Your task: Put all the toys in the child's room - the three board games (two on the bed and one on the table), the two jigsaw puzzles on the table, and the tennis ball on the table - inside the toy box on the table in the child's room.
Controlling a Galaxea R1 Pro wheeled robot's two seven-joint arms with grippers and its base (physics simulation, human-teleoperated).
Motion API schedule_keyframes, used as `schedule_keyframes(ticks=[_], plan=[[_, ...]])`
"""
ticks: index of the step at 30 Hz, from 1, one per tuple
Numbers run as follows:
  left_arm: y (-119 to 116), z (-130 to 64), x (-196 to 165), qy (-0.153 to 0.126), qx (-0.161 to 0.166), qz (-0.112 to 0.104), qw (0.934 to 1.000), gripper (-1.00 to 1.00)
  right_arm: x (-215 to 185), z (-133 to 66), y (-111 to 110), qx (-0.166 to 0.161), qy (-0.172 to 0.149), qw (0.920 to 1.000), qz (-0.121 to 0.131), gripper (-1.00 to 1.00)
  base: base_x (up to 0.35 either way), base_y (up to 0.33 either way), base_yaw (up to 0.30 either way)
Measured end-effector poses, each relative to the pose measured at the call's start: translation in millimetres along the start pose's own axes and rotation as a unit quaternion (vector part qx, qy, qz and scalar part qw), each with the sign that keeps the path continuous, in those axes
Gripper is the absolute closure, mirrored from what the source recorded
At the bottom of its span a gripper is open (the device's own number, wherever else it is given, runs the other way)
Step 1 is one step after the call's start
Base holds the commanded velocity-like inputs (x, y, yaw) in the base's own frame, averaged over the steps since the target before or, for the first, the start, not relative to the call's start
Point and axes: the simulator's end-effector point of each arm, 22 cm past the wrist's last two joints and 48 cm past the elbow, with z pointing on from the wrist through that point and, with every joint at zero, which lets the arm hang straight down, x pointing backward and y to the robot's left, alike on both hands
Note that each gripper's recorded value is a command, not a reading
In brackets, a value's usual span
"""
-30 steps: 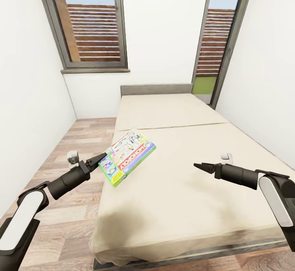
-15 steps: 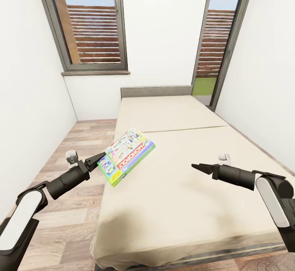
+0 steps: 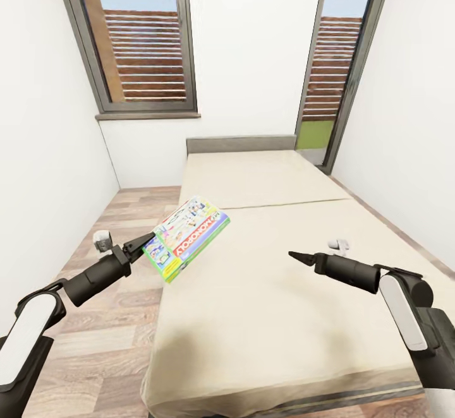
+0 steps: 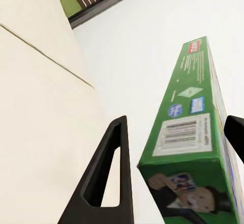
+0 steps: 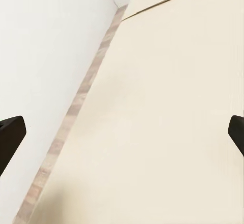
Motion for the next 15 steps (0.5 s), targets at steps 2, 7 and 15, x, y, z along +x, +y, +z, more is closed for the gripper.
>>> schedule_keyframes(ticks=[2, 7, 15], plan=[[-2.9, -0.4, -4.2, -0.002, -0.001, -0.001, 1.0000, 1.00, -2.9, 1.4, -0.1, 0.012, 0.000, 0.9999, 0.002, -1.00, 0.000, 0.000, 0.000], [-11.9, 1.1, -11.5, -0.004, 0.000, -0.003, 1.0000, 1.00, -5.5, 1.4, 16.7, 0.006, 0.017, 0.9998, 0.007, -1.00, 0.000, 0.000, 0.000], [-26.4, 4.2, -21.7, -0.005, 0.001, -0.003, 1.0000, 1.00, -9.4, -2.4, 42.5, -0.020, 0.044, 0.9987, 0.016, -1.00, 0.000, 0.000, 0.000]])
